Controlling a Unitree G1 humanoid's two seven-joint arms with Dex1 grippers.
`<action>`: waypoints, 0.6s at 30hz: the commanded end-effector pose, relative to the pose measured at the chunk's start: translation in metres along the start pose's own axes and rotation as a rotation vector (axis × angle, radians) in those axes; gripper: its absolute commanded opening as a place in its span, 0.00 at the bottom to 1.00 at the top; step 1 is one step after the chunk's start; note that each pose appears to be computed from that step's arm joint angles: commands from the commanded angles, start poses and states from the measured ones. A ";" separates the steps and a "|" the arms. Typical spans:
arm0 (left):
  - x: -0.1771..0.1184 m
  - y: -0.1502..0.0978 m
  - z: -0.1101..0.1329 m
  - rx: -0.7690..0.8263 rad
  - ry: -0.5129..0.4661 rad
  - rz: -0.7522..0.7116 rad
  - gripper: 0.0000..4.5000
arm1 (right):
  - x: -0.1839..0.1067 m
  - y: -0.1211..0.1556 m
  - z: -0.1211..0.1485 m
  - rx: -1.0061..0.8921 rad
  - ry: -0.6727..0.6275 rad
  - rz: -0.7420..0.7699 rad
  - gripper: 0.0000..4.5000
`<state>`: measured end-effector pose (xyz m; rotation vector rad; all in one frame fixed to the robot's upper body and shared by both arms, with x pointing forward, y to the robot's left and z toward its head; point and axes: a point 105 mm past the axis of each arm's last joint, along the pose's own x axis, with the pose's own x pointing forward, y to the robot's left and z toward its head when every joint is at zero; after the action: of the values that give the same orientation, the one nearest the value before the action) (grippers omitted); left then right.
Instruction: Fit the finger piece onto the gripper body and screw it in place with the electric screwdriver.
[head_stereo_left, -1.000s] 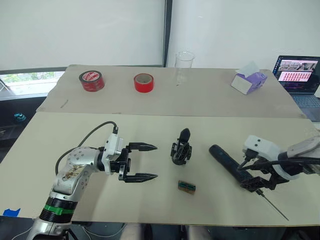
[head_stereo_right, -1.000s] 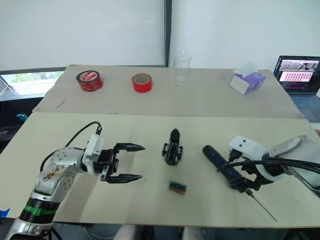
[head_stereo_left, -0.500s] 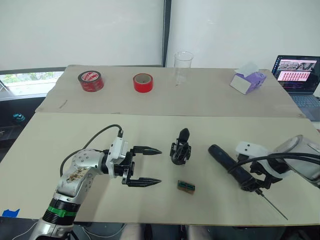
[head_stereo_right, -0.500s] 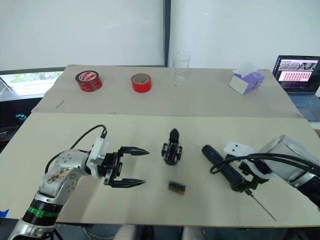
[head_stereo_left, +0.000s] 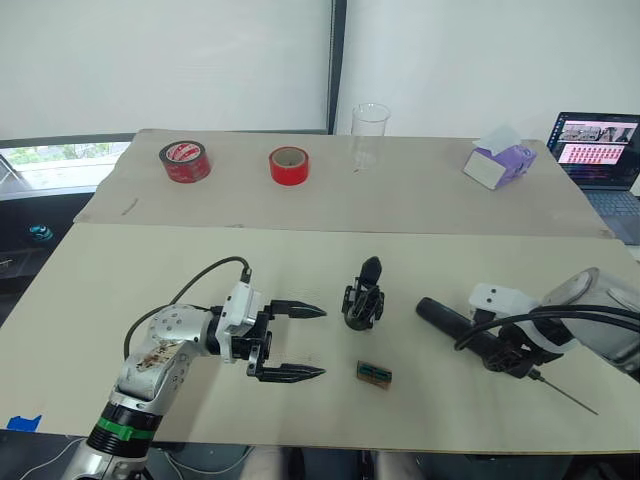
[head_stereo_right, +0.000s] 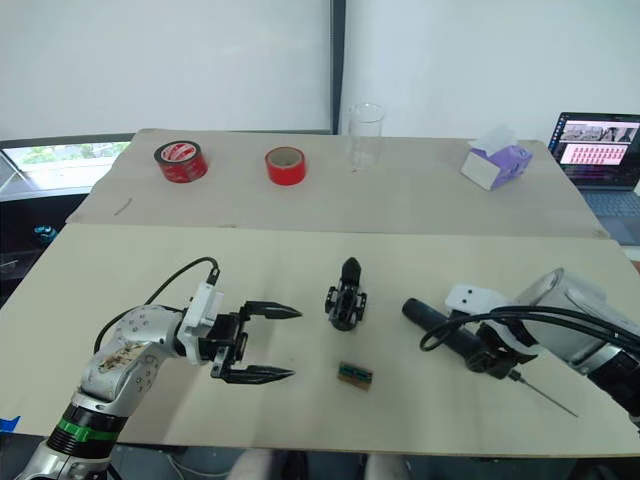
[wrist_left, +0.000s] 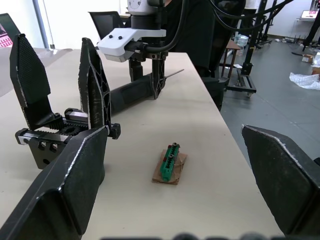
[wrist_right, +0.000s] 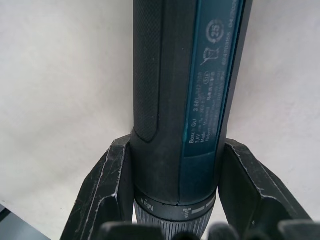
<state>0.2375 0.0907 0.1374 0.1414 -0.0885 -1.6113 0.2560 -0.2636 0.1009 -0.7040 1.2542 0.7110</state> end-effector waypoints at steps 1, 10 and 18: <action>-0.003 0.000 0.006 0.049 0.001 -0.013 1.00 | -0.032 -0.009 -0.006 0.043 -0.061 -0.052 0.42; -0.018 0.000 0.003 0.039 0.025 0.004 1.00 | -0.109 0.010 -0.013 0.164 -0.716 0.013 0.42; -0.018 0.002 -0.017 0.037 0.087 0.034 1.00 | -0.128 0.050 0.011 0.141 -1.237 -0.062 0.42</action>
<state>0.2414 0.1103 0.1225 0.1938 -0.0376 -1.5767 0.2047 -0.2444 0.2041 -0.0117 0.2605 0.7982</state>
